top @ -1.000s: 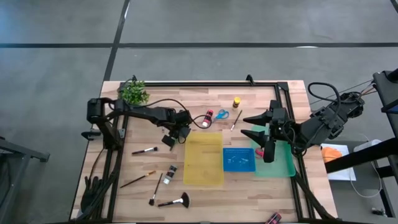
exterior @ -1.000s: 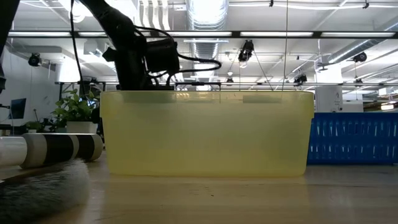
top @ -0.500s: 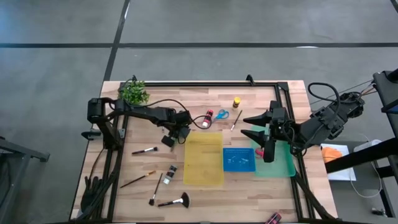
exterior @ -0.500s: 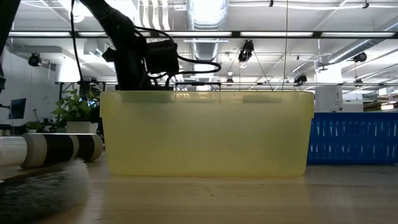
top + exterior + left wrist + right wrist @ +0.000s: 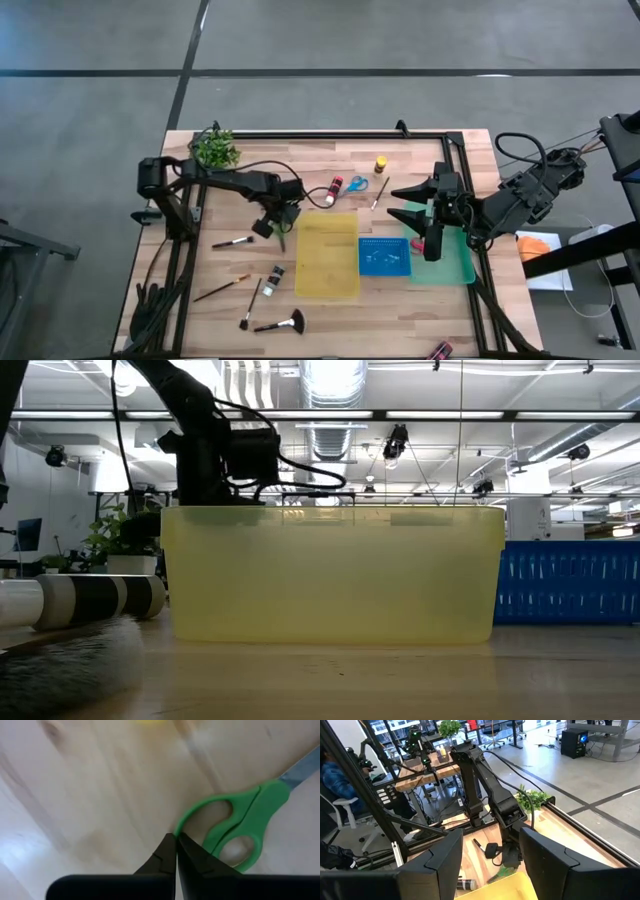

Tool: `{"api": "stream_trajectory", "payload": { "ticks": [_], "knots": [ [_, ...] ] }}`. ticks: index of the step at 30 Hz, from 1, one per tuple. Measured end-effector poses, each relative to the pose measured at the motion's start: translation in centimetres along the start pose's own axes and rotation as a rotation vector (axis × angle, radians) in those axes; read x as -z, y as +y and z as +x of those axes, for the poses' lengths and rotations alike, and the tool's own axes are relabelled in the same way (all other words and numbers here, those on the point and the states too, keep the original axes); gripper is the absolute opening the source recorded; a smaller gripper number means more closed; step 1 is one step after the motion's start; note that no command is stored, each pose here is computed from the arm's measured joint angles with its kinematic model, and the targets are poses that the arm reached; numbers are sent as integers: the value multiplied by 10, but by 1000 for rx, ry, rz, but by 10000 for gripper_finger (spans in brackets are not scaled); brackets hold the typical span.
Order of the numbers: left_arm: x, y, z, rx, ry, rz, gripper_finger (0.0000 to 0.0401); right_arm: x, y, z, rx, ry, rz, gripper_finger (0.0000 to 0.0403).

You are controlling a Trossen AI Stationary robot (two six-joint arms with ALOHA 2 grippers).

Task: Pick & Place Paint Supplies
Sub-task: Put the green scissors into the green bin

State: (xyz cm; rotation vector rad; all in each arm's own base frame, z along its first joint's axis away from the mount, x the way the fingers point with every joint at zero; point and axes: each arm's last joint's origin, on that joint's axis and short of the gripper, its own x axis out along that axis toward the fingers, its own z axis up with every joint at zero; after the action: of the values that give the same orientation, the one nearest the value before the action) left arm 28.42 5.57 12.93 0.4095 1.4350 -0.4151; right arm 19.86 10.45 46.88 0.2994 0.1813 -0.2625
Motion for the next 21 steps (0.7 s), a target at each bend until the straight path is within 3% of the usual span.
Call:
{"api": "stream_trajectory", "payload": {
  "ticks": [12, 21],
  "knots": [
    [11, -19, -44, 6, -38, 5, 0, 0, 0, 0, 0, 1, -4, 193],
    [8, -20, -45, -2, -51, 3, 0, 0, 0, 0, 0, 1, -9, 193]
  ]
}}
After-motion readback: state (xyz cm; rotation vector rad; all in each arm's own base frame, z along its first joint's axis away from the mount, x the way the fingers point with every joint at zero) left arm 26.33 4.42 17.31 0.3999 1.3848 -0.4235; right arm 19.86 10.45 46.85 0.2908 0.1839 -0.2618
